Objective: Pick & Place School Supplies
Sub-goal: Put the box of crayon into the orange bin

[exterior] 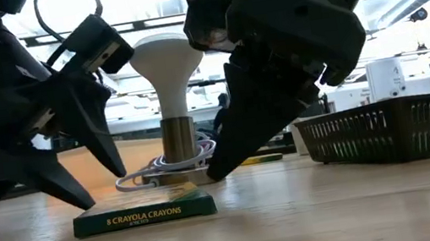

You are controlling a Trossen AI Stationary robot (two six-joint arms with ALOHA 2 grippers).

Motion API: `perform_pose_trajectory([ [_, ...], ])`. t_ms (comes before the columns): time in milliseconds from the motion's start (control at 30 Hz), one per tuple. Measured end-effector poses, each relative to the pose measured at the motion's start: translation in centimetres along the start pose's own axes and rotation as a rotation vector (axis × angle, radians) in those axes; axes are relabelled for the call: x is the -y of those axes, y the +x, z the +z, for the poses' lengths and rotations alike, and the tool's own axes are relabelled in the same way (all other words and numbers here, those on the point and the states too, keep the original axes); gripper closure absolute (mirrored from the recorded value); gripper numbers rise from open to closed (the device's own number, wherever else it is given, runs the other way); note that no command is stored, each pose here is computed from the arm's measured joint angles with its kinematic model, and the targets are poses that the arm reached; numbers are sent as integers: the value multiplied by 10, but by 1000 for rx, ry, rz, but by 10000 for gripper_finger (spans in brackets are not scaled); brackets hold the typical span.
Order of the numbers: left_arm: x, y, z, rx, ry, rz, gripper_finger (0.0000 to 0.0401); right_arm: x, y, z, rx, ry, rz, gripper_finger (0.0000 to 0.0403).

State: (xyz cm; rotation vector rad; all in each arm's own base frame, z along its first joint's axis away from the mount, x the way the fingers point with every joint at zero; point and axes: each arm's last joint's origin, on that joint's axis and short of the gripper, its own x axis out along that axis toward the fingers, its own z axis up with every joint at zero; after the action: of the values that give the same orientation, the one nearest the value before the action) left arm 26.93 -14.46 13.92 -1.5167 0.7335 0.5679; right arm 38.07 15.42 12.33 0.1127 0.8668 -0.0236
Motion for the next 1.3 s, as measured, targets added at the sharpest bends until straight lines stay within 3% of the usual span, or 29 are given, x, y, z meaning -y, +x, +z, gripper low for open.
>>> perform_pose_trajectory([
  [233,0,0,-1,-5,-90,-5,240,1,0,0,1,2,0,335],
  [700,1,0,-1,-14,-88,-6,240,0,24,-7,25,13,68,335],
  [1300,-7,13,-2,-21,-82,17,240,-1,24,-4,53,34,88,335],
])
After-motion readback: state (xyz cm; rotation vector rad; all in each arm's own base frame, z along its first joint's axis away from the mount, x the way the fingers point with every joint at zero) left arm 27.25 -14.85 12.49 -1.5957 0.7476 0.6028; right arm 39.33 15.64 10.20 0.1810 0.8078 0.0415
